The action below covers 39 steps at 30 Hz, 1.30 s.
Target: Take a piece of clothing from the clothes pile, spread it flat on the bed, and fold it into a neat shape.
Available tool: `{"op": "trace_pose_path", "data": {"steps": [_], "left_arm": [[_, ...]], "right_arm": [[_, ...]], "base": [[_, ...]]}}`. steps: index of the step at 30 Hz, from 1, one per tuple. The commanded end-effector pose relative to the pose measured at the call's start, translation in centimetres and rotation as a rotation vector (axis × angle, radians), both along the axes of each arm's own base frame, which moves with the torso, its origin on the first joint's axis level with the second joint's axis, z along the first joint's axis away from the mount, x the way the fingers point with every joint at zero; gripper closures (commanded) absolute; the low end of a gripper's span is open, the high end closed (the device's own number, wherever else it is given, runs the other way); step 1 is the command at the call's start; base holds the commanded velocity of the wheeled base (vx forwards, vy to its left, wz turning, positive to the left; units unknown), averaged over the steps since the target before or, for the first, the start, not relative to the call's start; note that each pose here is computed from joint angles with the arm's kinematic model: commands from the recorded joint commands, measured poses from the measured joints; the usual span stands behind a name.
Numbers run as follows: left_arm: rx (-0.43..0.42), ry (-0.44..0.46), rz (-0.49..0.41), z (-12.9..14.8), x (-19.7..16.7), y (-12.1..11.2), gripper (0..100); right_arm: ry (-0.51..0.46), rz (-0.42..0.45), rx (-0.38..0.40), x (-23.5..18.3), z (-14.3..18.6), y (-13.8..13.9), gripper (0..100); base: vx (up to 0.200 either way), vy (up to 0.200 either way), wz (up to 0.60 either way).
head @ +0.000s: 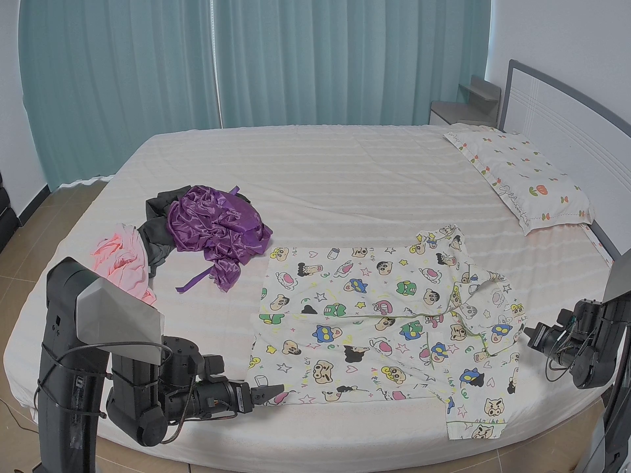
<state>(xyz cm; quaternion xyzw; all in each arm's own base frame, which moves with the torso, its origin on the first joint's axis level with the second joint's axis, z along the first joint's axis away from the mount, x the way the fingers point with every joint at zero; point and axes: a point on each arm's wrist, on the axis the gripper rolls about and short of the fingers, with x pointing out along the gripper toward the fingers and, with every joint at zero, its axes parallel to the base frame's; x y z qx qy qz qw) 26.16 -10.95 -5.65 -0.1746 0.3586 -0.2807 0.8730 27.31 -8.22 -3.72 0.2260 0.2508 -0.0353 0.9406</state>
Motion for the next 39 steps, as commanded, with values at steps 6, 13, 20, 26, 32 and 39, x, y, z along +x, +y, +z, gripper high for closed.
{"op": "trace_pose_path", "data": {"steps": [6,13,20,26,32,39], "left_arm": [[0.019,-0.022,0.013,-0.2,0.2,0.5,100],[0.101,-0.033,-0.020,-1.3,-0.2,1.4,100],[0.116,-0.012,-0.024,-0.5,-1.4,1.8,100],[0.132,0.000,-0.018,-0.1,-2.2,2.4,100],[0.175,0.001,-0.045,-0.2,-2.9,2.8,100],[0.188,0.003,-0.052,-0.5,-3.0,2.9,100]], "right_arm": [[-0.016,0.001,-0.005,0.1,0.1,0.0,100],[-0.018,0.001,-0.005,0.1,0.2,0.0,100],[-0.016,0.000,-0.005,0.1,0.1,-0.1,100],[-0.016,0.000,-0.005,0.1,0.1,-0.1,100],[-0.016,0.000,-0.005,0.1,0.1,-0.1,100],[-0.015,0.001,-0.004,0.0,0.2,0.0,100]], "base": [[0.000,0.000,0.00],[0.000,0.000,0.00],[0.000,0.000,0.00],[0.000,0.000,0.00],[0.000,0.000,0.00],[0.000,0.000,0.00]]}}
